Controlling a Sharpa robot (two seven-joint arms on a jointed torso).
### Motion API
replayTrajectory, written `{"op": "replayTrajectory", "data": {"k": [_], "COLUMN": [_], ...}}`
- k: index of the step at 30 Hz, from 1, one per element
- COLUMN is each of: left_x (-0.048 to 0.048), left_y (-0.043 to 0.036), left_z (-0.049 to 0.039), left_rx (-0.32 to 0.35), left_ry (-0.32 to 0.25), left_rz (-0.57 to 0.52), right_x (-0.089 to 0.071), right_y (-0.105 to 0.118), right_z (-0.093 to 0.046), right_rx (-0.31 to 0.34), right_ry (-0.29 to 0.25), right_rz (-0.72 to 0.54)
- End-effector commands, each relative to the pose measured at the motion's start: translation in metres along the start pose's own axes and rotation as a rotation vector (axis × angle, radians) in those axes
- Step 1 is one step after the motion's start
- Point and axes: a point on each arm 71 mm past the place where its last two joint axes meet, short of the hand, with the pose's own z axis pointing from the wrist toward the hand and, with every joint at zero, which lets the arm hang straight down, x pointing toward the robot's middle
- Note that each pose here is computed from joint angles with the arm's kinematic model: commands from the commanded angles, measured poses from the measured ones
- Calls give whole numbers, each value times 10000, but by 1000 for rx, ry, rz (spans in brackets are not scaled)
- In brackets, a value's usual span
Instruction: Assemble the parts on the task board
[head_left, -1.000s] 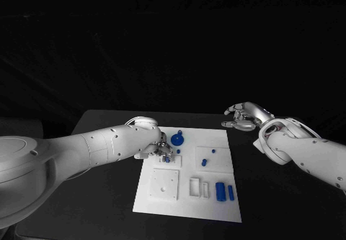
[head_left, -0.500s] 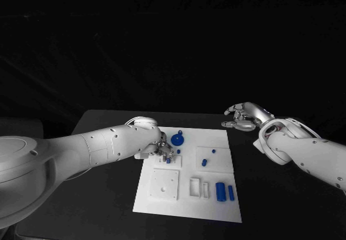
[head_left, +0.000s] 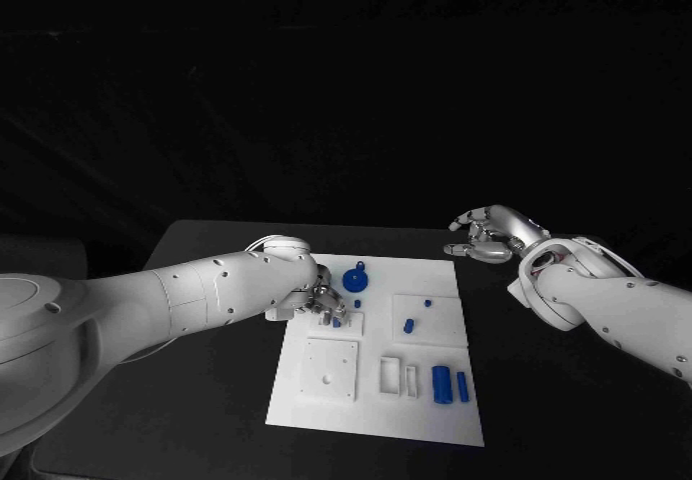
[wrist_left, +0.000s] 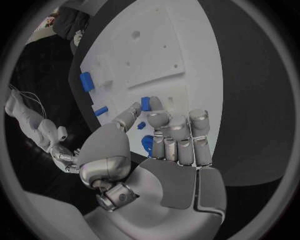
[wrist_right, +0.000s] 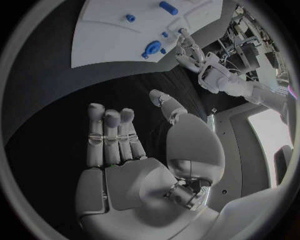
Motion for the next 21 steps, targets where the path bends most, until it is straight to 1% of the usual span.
{"op": "replayTrajectory", "data": {"k": [1,6,8,10,13,14,16,19,21], "left_x": [-10,13,19,28,5,-8,-3,-11,-3], "left_y": [-14,9,13,5,-25,-29,-29,-22,-42], "left_z": [-30,-73,-95,-120,-167,-183,-214,-259,-304], "left_rx": [24,30,36,47,67,72,84,101,122], "left_ry": [-34,-40,-51,-58,-74,-81,-91,-124,-150], "left_rz": [-28,-32,-34,-34,-43,-48,-53,-74,-78], "right_x": [5,2,2,2,1,1,4,10,14], "right_y": [-2,-12,-19,-23,-29,-30,-33,-32,-42], "right_z": [-2,-5,-6,-9,-10,-10,-12,-16,-23], "right_rx": [-5,-3,-1,0,1,1,2,1,3], "right_ry": [9,8,8,8,7,7,8,8,9], "right_rz": [-1,-1,-2,-2,-2,-3,-2,-2,-1]}}
